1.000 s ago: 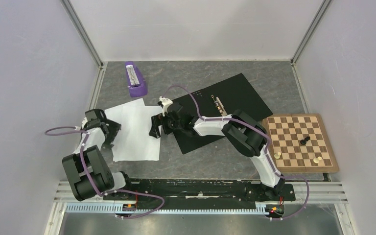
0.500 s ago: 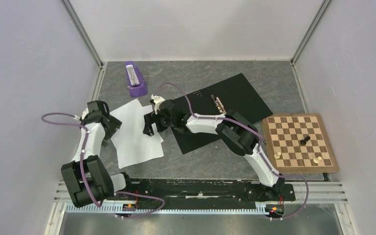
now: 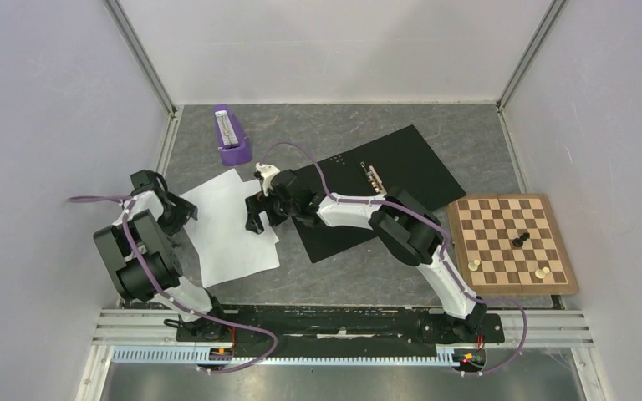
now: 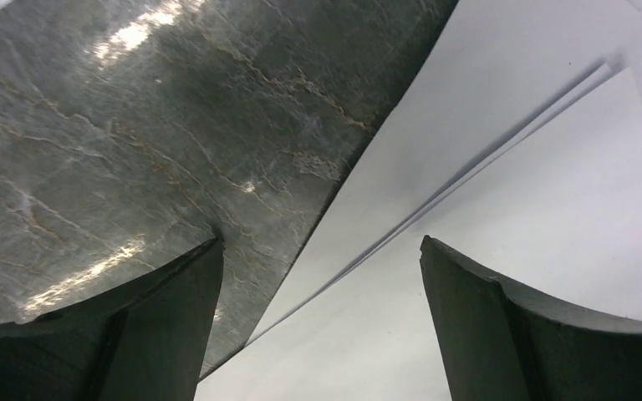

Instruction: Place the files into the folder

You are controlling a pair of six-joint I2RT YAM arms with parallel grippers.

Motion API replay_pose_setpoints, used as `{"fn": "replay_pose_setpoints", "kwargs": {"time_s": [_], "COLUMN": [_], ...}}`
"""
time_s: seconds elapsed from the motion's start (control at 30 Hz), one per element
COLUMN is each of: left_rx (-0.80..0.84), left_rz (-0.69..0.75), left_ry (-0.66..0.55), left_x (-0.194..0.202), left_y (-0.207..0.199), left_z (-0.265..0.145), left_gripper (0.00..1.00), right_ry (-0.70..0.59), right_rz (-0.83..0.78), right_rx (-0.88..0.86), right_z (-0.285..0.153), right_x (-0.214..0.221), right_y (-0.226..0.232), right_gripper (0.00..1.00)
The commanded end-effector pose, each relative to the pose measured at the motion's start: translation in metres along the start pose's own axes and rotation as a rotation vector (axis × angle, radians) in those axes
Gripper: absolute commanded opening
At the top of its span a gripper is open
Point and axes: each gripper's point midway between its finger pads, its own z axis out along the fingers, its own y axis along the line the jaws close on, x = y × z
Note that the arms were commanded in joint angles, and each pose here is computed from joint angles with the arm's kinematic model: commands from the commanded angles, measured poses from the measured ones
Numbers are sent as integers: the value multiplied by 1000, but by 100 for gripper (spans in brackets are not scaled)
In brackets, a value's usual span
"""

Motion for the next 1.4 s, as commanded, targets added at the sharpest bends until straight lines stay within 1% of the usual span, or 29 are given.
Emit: {"fn": "replay_pose_setpoints", "kwargs": {"time_s": [0.0, 0.17, 0.27, 0.47, 0.67, 0.8, 0.93, 1.0, 1.13, 1.33, 1.37], "left_rx": [78, 73, 68, 96, 142, 173, 192, 206, 244, 298, 306], "left_rz": [43, 77, 92, 120, 137, 152, 165, 166, 169, 193, 194], "left_ry": [17, 99, 128, 159, 191, 213, 220, 221, 210, 184, 178], "left_x": [1, 31, 45, 57, 64, 67, 64, 63, 56, 49, 48], "left_y": [-12, -15, -18, -30, -40, -47, -53, -57, -65, -74, -75], "left_z": [4, 15, 19, 18, 15, 13, 8, 3, -9, -31, -35], "left_gripper": [94, 94, 94, 92, 83, 75, 64, 53, 36, 6, 3], "right_ry": [114, 141, 157, 187, 198, 195, 201, 201, 194, 138, 134], "right_rz": [27, 48, 59, 69, 88, 89, 92, 90, 83, 84, 90], "right_rx": [41, 14, -16, -59, -99, -115, -134, -137, -140, -138, -141], "right_z": [-12, -6, 1, 12, 20, 25, 27, 27, 21, -2, -4], "right_x": [36, 47, 50, 58, 61, 59, 59, 58, 50, 18, 15], "right_y": [-12, -10, -6, -3, 3, 5, 8, 8, 9, 4, 3], "right_gripper": [98, 98, 98, 98, 98, 98, 98, 98, 98, 98, 98]}}
